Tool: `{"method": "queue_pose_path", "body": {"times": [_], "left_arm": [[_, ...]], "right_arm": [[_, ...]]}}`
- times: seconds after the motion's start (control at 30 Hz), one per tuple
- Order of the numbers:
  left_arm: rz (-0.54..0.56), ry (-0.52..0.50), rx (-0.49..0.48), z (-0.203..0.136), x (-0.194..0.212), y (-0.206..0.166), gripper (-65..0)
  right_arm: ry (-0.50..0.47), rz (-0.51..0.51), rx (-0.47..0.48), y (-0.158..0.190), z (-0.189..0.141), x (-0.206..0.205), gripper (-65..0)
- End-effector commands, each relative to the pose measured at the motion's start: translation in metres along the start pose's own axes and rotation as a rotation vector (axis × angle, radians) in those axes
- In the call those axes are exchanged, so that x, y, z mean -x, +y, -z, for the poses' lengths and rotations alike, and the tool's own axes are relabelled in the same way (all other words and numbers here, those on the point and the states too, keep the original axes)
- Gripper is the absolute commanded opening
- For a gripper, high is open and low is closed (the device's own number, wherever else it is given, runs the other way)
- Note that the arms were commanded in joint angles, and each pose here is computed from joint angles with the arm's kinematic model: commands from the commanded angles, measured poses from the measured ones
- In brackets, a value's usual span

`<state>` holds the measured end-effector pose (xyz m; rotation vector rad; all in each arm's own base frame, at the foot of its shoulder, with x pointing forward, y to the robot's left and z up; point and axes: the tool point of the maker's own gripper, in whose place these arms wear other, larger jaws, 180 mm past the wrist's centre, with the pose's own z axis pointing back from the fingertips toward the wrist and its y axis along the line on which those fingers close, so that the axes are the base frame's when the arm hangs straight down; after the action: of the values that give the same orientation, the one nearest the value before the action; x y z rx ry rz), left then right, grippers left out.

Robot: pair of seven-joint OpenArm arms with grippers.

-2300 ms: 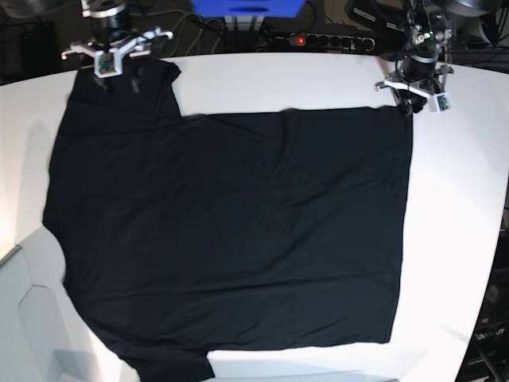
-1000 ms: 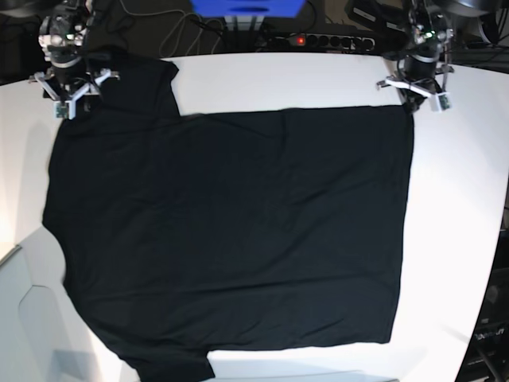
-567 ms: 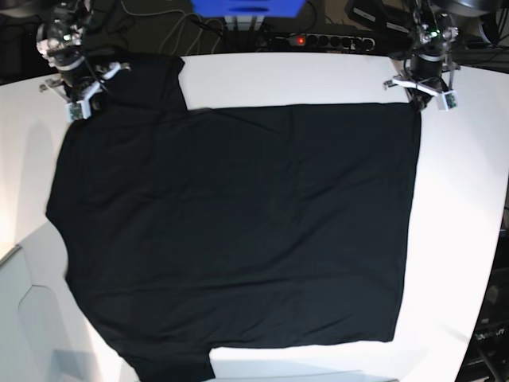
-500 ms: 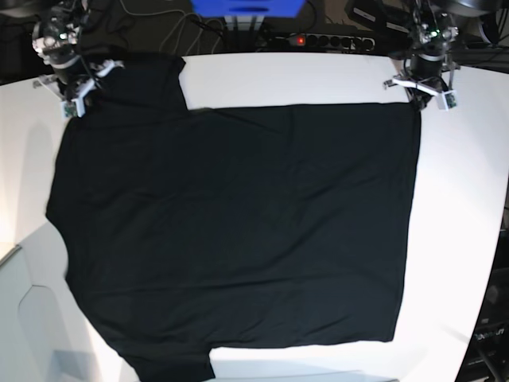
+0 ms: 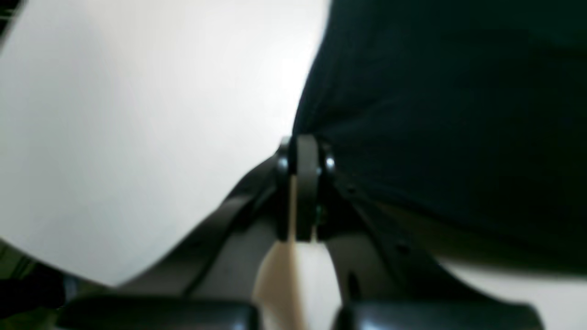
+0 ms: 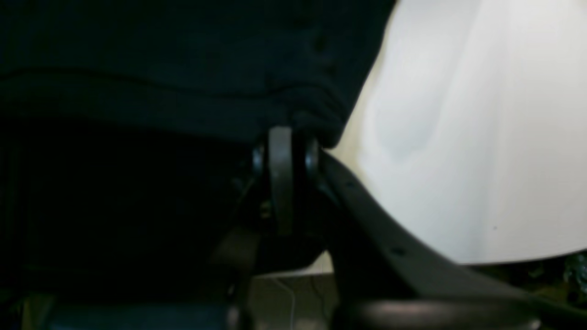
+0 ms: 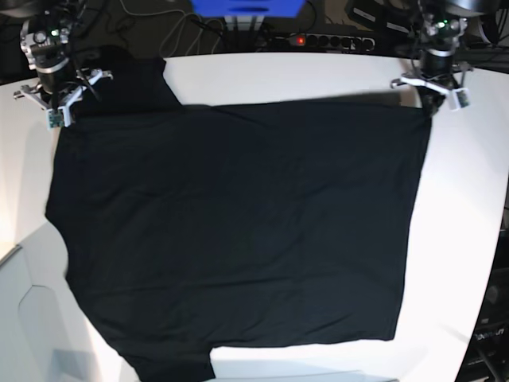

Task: Fold the T-shirt properly
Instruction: 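Lift the shoulder edges and pull them over the shirt toward the hem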

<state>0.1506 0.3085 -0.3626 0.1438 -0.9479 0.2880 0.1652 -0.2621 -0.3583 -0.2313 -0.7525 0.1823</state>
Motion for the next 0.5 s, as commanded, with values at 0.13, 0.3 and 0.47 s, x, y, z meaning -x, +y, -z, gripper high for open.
{"method": "queue_pose_path", "body": {"times": [0.13,0.3,0.47], "left_arm": [[0.001,-0.052,-0.040,-0.005,-0.016,0.014,-65.0],[-0.006,-0.070,-0.037,-0.002,-0.021,0.012,-65.0],[-0.019,-0.112,-0.034,0.005,-0.036,0.009,-65.0]], "right_arm": [[-0.093,0.059,0.016,-0.016,-0.005,-0.022,-65.0],[-0.149,0.092,0.018,-0.022,-0.005,-0.036,-65.0],[-0.218,0.100,0.017,-0.022,0.003,-0.064,-65.0]]}}
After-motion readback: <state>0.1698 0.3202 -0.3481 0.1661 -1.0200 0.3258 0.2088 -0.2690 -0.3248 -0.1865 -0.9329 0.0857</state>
